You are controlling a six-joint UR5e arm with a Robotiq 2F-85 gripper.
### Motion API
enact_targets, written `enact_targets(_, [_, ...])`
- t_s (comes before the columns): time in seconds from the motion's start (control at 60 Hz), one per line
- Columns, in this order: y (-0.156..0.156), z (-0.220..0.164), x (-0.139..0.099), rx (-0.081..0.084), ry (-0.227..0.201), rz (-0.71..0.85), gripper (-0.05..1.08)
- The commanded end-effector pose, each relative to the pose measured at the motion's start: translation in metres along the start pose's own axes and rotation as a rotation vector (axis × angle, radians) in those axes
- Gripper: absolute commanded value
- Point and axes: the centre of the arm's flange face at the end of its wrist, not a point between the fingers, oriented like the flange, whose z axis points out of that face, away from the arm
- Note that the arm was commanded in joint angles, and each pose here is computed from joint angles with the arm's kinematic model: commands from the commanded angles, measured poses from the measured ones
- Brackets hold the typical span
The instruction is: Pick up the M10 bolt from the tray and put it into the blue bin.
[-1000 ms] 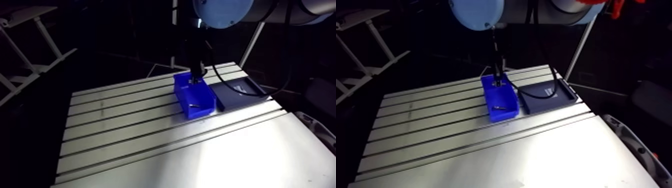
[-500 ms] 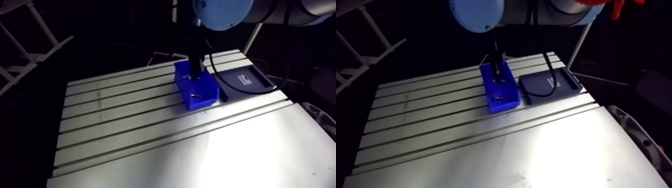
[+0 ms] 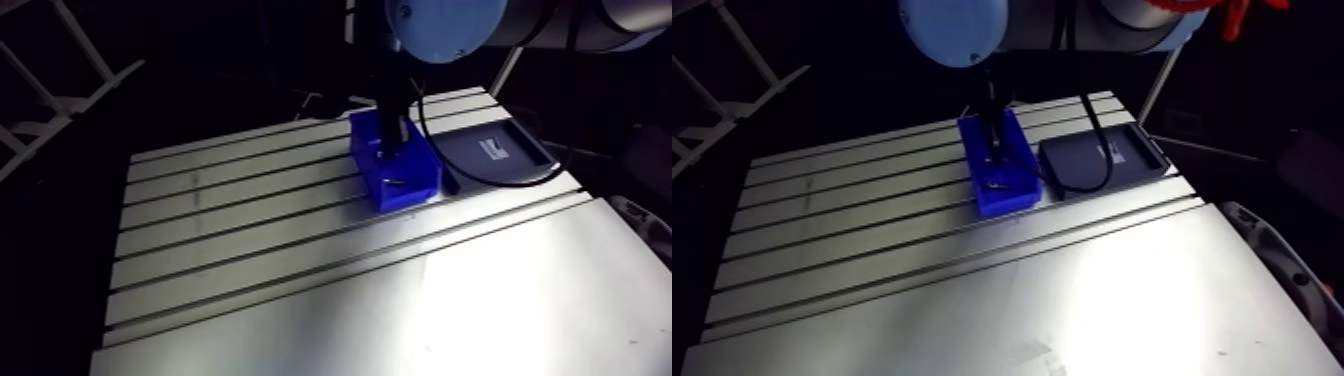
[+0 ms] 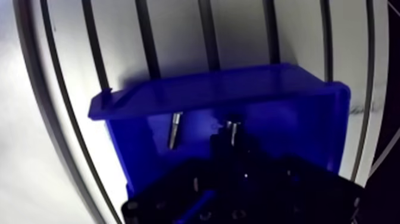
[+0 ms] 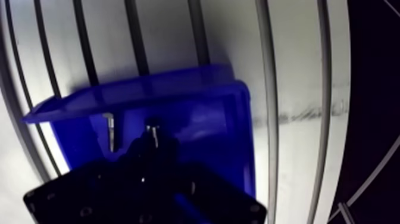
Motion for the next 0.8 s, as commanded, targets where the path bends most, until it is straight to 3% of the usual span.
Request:
enact_targets(0.017, [0.0009,0.0065,0.0006,0.01,0.001,0.0,1.04])
enact_targets(0.117, [0.0016,0.0122,0.0013,0.019,0.001,0.0,1.04])
enact_targets(0.3, [0.0016,0.0124,0.0015,0.02,0.001,0.004,1.02])
enact_targets(0.55, [-0.0023,0.0141,0.0026,0.026,-0.001,0.009,0.91])
enact_targets(0.65, [-0.0039,0.0143,0.0038,0.028,-0.001,0.009,0.82])
enact_targets(0.717, [-0.0043,0.0126,0.0048,0.025,-0.002,0.007,0.68])
enact_targets(0.8, [-0.0046,0.0099,0.0056,0.02,-0.003,0.006,0.63])
